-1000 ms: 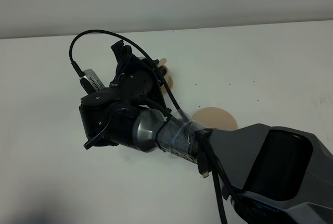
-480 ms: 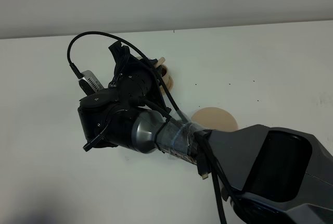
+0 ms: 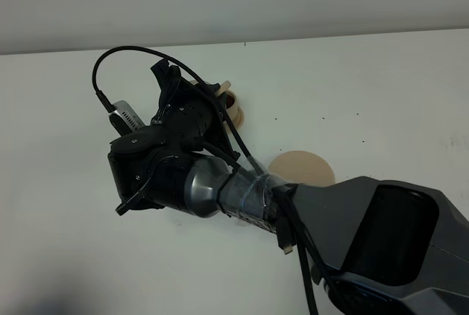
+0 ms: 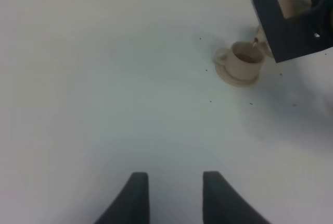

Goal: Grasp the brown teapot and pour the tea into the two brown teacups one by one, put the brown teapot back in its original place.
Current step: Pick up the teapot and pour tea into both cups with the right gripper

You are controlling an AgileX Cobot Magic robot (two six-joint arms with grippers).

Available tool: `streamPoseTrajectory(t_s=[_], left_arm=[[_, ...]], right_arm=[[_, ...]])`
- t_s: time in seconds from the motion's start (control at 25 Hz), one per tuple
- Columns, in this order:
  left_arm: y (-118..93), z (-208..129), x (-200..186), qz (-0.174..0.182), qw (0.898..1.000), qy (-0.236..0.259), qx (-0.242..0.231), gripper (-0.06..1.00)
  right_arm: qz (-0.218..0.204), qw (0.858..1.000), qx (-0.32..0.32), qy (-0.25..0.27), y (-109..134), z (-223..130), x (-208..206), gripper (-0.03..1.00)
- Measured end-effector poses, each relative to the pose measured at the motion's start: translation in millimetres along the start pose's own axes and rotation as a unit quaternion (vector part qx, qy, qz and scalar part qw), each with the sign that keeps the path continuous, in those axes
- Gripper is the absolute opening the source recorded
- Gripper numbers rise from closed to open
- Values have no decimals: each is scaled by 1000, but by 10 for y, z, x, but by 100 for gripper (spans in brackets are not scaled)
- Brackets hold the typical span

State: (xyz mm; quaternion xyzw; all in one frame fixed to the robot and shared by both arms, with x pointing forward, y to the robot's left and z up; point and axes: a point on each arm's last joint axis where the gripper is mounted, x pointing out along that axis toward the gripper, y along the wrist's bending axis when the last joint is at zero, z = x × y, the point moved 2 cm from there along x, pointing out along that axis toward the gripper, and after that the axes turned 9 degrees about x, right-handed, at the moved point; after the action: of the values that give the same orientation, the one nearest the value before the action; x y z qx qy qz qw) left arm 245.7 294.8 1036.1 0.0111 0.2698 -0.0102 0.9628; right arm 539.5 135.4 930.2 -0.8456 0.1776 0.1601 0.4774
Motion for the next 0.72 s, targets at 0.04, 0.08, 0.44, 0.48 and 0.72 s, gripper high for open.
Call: streamPoseTrajectory(t_s=[0.04,0.08,0.44,0.48,0.72], left_arm=[[0,0,0,0,1000,0,0,28],[0,0,0,0,1000,0,0,28],[0,0,0,0,1000,0,0,28],[0,0,0,0,1000,0,0,28],[0,0,0,0,1000,0,0,28]], right_arm=[[0,1000,0,0,-1,0,0,11],[-1,1000,-2,0,-2,-1,0,11],[-3,1000,-4,1,-6,-3,0,11],[-3,1000,-4,1,-7,-3,0,11],[-5,1000,-5,2,-11,-5,0,11]])
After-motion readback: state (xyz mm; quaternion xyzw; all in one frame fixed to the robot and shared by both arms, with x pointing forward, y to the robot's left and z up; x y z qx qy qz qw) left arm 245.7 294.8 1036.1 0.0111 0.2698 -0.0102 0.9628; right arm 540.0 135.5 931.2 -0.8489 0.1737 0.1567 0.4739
